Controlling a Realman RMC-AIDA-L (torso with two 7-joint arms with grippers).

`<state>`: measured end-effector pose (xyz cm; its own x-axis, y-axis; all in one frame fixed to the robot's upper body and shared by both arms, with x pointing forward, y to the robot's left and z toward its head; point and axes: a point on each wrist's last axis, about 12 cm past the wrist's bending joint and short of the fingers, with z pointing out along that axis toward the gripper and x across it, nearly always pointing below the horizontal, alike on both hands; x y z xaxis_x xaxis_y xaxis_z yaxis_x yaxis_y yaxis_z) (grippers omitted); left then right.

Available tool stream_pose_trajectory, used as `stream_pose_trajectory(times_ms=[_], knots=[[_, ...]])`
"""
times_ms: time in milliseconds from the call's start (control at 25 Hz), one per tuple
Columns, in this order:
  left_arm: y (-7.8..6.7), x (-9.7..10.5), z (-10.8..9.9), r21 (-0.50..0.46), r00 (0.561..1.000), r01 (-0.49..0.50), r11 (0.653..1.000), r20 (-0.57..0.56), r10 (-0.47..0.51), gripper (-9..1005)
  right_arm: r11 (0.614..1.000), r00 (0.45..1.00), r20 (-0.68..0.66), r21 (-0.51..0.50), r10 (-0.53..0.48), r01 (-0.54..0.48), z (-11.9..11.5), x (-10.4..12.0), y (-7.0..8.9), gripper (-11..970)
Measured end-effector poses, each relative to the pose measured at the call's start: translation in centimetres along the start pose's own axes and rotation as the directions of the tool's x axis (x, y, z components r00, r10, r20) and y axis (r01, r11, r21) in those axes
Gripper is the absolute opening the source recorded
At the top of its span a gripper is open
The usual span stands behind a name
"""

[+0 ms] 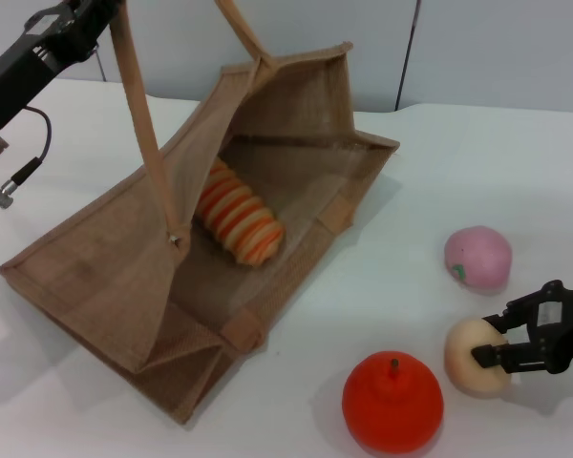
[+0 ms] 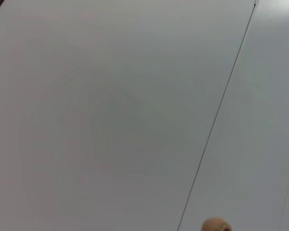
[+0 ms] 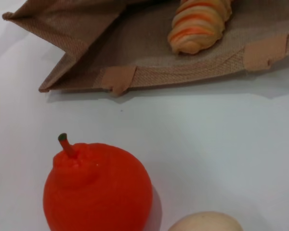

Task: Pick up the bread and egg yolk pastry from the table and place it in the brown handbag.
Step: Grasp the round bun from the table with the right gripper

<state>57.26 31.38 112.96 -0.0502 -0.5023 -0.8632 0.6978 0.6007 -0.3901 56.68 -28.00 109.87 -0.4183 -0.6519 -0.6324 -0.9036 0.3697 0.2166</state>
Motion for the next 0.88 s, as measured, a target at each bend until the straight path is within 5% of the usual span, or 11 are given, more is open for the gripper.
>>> stream_pose_trajectory(times_ms=[880], knots=[[0.0,0.0,0.2,0.004,1.000,-0.001,1.000,0.000,0.001,126,1.000,0.999,0.041,0.026,0.014,-0.015,-1.8,0.1,-0.6,414]])
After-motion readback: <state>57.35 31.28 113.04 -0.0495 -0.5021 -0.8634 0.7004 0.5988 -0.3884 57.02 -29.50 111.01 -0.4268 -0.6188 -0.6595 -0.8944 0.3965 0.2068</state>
